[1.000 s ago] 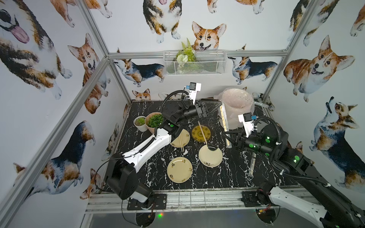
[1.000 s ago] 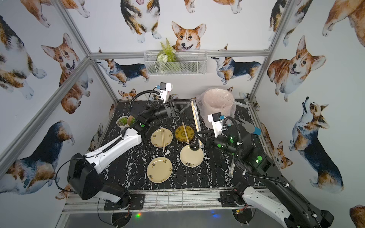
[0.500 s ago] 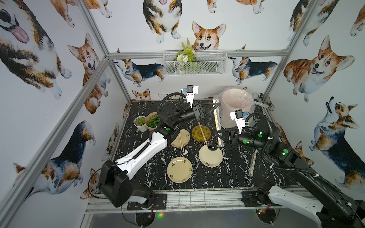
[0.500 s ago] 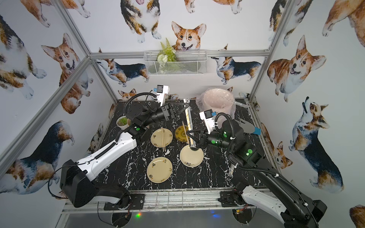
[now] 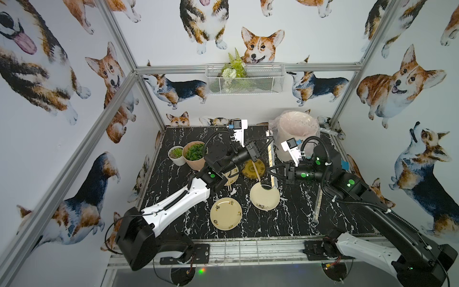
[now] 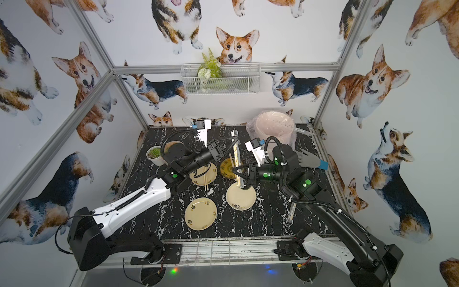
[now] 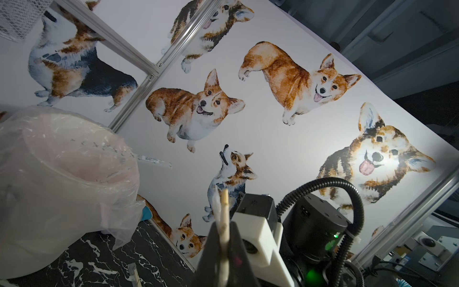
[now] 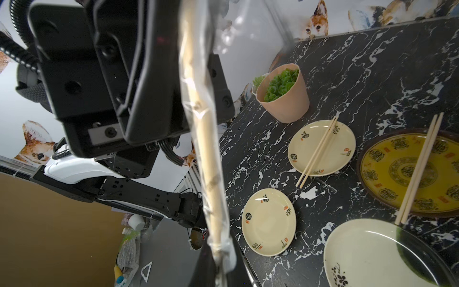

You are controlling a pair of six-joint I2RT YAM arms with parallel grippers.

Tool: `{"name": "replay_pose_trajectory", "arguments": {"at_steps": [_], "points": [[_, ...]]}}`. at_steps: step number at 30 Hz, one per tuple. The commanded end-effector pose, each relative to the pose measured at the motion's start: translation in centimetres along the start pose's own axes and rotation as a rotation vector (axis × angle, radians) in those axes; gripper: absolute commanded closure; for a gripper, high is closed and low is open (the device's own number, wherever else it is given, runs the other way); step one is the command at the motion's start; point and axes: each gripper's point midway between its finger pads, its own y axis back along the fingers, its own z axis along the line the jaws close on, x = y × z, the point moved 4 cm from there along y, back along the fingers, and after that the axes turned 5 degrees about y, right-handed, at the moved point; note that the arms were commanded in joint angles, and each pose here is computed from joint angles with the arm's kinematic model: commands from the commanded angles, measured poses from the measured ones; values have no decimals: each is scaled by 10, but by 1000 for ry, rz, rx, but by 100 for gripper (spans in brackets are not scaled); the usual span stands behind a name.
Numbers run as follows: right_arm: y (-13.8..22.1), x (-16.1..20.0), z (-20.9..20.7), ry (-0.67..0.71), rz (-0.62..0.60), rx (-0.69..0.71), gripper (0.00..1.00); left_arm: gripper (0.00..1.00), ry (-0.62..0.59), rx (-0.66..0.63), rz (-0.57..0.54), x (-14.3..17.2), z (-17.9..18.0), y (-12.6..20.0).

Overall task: Remove the packaging of disposable chopsticks
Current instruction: Remove the packet bag from the disposable chopsticks.

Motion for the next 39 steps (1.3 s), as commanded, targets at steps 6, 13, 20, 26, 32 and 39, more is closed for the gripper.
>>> {"name": "replay_pose_trajectory", "arguments": {"at_steps": [6, 13, 20, 26, 32, 39], "points": [[30, -82, 20, 99, -424, 33, 100, 100, 101, 22, 257, 58, 10, 12], [34, -84, 10, 74, -455, 69, 100, 100, 162, 63, 269, 67, 6, 9], [40, -89, 2, 71, -514, 104, 100, 100, 214, 104, 294, 80, 0, 4], [56, -95, -7, 74, -561, 151, 100, 100, 244, 87, 299, 86, 5, 11], [53, -93, -20, 48, -557, 153, 100, 100, 283, 81, 318, 99, 4, 15], [34, -85, -23, 21, -473, 72, 100, 100, 292, 128, 272, 89, -7, 11]]}}
